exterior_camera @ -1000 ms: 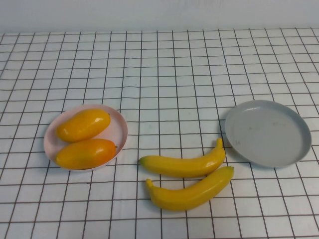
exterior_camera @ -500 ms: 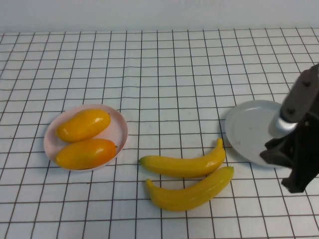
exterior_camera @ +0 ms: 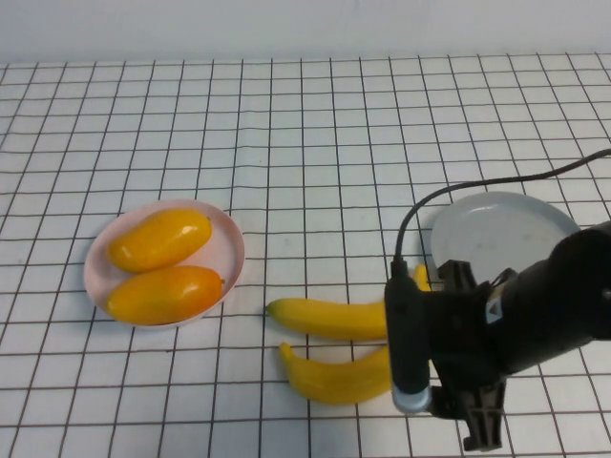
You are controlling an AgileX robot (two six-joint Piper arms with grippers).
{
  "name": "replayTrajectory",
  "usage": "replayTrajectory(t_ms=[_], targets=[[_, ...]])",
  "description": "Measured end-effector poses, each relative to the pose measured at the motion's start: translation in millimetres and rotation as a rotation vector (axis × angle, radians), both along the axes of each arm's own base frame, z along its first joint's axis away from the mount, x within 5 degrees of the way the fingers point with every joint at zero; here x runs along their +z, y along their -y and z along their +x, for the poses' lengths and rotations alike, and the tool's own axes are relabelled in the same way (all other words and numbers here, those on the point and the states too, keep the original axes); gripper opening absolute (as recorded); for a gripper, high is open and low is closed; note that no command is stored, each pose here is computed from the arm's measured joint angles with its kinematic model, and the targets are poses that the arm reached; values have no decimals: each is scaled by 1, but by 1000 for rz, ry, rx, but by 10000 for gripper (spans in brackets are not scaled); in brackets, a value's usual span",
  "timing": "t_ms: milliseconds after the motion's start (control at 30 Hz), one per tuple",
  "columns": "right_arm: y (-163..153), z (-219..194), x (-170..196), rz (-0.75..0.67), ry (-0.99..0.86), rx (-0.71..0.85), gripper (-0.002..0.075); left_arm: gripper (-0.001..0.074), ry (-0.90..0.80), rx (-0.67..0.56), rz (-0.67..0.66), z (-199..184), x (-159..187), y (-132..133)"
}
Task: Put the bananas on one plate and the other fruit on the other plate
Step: Put another type of fruit in the right plate
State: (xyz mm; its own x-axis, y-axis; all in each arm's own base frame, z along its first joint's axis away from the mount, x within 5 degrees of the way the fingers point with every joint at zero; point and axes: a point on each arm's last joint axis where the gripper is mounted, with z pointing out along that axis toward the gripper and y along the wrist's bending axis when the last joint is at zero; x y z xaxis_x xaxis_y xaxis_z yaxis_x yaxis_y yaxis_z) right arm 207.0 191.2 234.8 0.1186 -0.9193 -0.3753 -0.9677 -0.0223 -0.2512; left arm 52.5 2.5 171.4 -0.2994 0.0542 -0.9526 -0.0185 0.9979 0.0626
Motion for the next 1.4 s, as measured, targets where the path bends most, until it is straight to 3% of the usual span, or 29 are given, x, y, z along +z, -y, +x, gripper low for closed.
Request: replayTrajectory(t_ms=[333,500,900,967,1033,1200,1300,1400], targets=[[-52,33,-16,-31,-21,56,403,-3,0,0,0,0,0,0],[-73,42,-22,-117,-96,122,402,-3,0,0,0,0,0,0],[-83,43,-52,-296,-132,139,385,-3,0,0,0,0,0,0],[-85,44,-51,-287,-135,101,328,-4,0,0,0,0,0,0],[-89,45,-40,-252,-128,41,322,-3,0,0,0,0,0,0],[-92,45,26,-72,-91,-232,322,-3,0,0,0,0,0,0],[-62,45,60,-73,-65,-459,322,-3,0,0,0,0,0,0],[-14,63,66,-141,6,-650,322,-4,0,0,0,0,0,0]])
